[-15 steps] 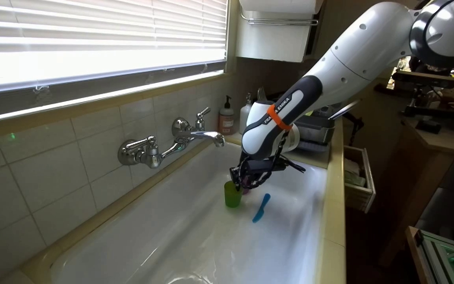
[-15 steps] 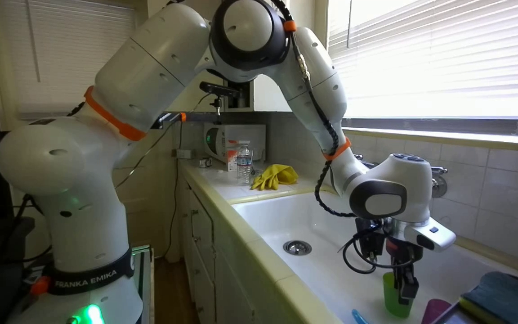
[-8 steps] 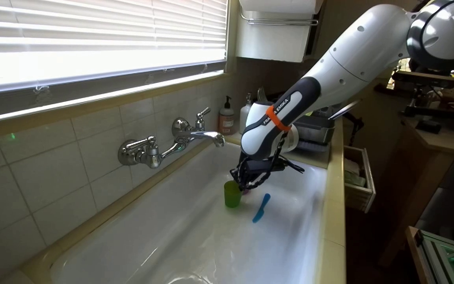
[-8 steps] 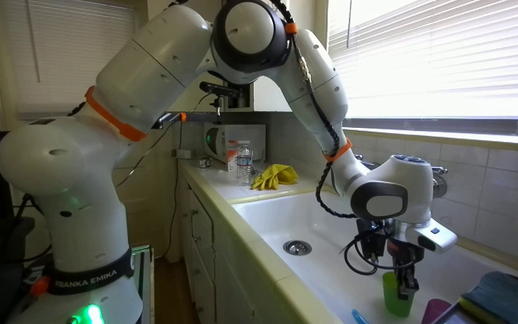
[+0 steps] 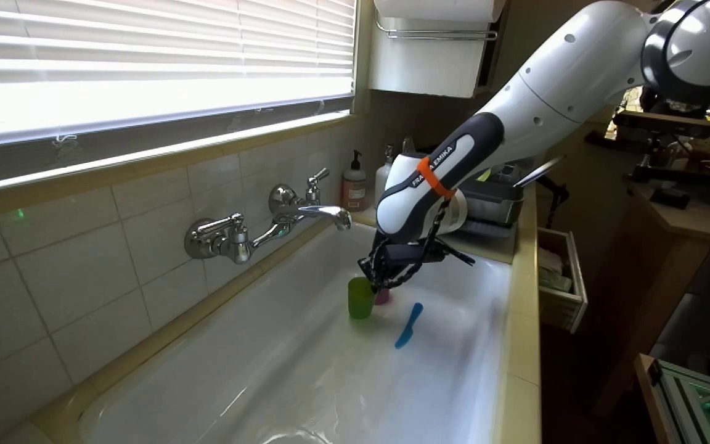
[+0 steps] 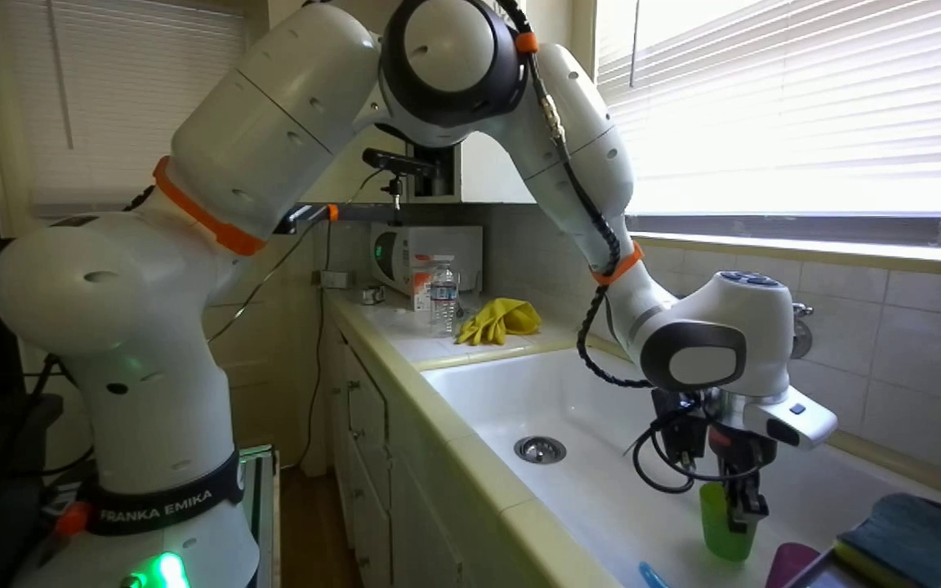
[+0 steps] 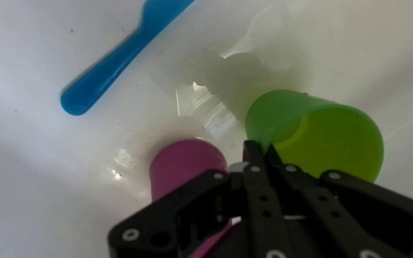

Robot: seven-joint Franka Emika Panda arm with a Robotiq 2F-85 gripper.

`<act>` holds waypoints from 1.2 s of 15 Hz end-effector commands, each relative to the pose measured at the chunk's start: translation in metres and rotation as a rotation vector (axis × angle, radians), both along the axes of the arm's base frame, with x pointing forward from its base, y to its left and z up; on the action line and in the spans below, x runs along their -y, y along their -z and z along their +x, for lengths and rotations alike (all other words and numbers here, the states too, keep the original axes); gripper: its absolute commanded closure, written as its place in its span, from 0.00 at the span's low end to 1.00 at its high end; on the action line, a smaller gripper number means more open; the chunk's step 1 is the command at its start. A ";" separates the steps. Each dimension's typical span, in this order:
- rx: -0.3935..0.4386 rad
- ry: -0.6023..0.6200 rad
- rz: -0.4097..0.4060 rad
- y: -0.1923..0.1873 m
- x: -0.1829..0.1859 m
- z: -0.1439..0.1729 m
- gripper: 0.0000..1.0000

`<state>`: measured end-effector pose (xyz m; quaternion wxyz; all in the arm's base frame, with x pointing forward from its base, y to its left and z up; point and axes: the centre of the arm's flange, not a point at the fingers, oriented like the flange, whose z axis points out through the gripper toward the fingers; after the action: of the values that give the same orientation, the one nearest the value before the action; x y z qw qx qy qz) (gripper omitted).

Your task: Put the yellow spoon then the green cup in the dish rack

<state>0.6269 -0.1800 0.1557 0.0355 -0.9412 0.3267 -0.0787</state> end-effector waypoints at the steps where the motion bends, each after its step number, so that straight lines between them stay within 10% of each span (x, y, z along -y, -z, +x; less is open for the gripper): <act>1: 0.026 -0.031 0.054 -0.038 0.000 -0.014 0.99; 18: 0.047 -0.035 -0.030 -0.182 0.005 -0.111 0.99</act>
<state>0.5560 -0.1895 0.3143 0.0501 -0.9490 0.2941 -0.1014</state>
